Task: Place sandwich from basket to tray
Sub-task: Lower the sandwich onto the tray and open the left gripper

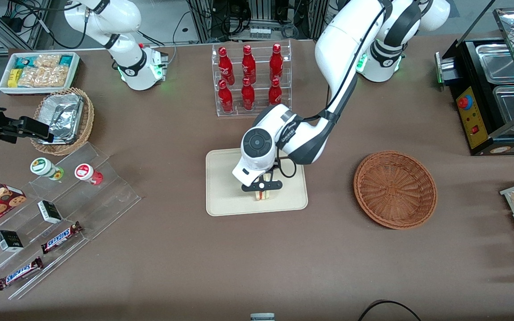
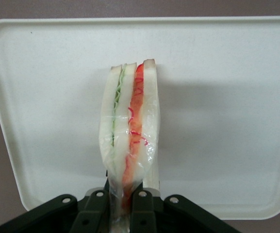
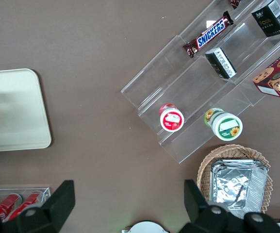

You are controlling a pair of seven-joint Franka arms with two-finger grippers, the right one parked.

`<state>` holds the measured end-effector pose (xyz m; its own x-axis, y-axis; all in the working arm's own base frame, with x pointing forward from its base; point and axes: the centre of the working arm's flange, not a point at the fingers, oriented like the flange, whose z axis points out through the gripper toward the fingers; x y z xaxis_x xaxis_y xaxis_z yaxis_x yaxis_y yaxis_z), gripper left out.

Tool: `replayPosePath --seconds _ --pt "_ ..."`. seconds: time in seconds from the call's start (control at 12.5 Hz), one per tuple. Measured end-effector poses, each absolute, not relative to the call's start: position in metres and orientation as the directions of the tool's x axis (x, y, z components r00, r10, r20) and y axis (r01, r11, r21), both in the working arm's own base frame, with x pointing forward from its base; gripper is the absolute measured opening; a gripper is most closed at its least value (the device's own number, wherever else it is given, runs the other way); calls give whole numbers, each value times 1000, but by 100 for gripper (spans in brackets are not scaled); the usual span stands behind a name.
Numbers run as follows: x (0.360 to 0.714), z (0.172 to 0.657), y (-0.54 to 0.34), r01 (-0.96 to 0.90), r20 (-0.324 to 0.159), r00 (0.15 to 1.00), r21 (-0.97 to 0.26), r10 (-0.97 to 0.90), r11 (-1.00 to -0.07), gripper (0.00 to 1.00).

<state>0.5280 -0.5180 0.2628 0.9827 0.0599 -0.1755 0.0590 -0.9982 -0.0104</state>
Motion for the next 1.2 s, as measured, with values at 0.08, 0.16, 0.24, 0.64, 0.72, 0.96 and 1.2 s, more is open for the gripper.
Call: replayPosePath --seconds 0.08,0.16,0.24,0.64,0.72,0.96,1.2 --pt "527 260 -519 57 -178 982 -13 59 -998 15" --pt "525 259 -520 54 -180 982 -15 56 -998 15" --pt "523 258 -522 50 -183 982 -18 53 -999 15" --pt "518 247 -523 45 -196 979 -32 51 -998 15" --pt "518 245 -522 46 -198 979 -35 52 -998 15" --pt "518 244 -522 66 -198 978 -40 72 -997 15" --pt "518 244 -522 89 -195 976 -42 95 -995 15"
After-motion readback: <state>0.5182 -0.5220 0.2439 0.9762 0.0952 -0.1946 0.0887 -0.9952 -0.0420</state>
